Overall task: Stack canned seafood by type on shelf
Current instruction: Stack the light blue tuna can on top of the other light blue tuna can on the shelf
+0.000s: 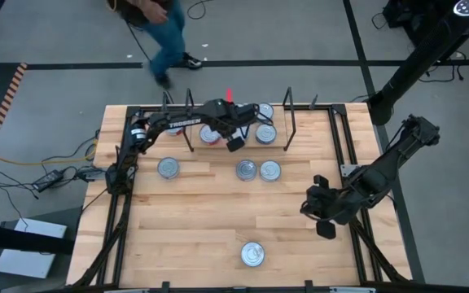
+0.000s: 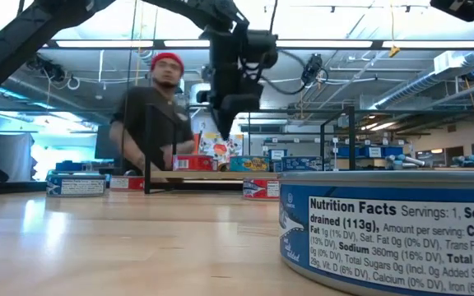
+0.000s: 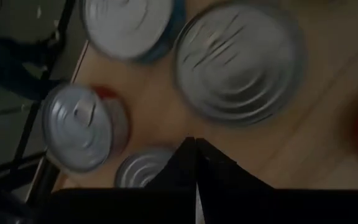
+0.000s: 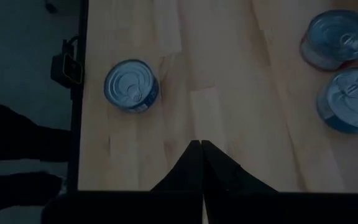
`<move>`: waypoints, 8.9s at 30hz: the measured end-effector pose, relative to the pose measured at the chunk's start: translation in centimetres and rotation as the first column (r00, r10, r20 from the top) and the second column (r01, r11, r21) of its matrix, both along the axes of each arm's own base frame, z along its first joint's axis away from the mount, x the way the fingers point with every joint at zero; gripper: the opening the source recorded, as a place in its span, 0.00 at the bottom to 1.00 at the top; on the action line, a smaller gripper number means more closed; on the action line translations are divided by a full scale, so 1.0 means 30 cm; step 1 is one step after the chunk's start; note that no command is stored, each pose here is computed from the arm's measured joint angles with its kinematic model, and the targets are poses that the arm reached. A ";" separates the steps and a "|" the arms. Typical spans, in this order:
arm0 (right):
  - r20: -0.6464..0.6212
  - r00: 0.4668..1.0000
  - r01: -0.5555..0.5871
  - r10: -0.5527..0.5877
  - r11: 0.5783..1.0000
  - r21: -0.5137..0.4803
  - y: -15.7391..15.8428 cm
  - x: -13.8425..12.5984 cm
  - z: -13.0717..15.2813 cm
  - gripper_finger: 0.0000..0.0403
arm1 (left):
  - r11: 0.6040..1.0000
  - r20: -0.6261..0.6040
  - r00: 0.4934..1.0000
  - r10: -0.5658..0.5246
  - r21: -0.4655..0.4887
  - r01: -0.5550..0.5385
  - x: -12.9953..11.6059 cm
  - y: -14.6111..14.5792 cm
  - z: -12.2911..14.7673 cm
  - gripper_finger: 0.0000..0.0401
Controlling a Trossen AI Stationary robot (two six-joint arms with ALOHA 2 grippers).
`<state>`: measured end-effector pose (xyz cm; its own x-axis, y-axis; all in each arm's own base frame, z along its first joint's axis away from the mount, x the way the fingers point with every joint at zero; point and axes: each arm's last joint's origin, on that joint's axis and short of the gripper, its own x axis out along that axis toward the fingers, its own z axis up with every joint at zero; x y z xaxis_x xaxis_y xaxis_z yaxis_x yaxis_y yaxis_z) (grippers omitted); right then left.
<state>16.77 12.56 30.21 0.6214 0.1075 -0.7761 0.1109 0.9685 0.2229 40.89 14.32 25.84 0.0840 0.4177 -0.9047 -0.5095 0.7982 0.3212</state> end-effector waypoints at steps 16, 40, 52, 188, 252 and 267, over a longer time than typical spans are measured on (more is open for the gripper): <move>0.078 0.997 -0.022 0.028 0.996 -0.082 0.010 -0.076 0.028 0.01 | 0.984 0.340 0.925 -0.173 0.095 0.149 0.082 -0.263 0.163 0.01; 0.201 0.979 -0.008 0.028 0.995 -0.104 0.082 -0.100 0.032 0.01 | 0.924 0.587 0.736 -0.336 0.053 0.379 0.130 -0.667 0.148 0.01; 0.174 0.984 -0.027 0.042 0.996 -0.088 0.143 -0.069 -0.007 0.01 | 0.909 0.764 0.584 -0.273 0.005 0.418 0.100 -0.852 0.044 0.01; -0.038 0.998 0.037 -0.041 0.992 -0.122 -0.174 0.242 -0.426 0.45 | 0.965 0.845 0.513 -0.152 0.014 0.263 -0.484 -0.369 -0.110 0.01; -0.027 0.998 -0.041 0.059 0.900 0.433 -0.232 0.446 -0.393 0.01 | 0.966 0.831 0.537 -0.144 -0.001 0.260 -0.488 -0.370 -0.118 0.01; -0.162 0.979 0.195 -0.127 0.826 0.530 -0.318 0.451 -0.405 0.02 | 0.966 0.831 0.537 -0.143 -0.002 0.259 -0.488 -0.370 -0.118 0.01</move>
<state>30.30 3.01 18.07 0.5771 0.4370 -0.6899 0.3118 0.6629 0.6807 26.26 3.21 22.29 0.8797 0.1954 -0.4336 -0.3243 0.9133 -0.2465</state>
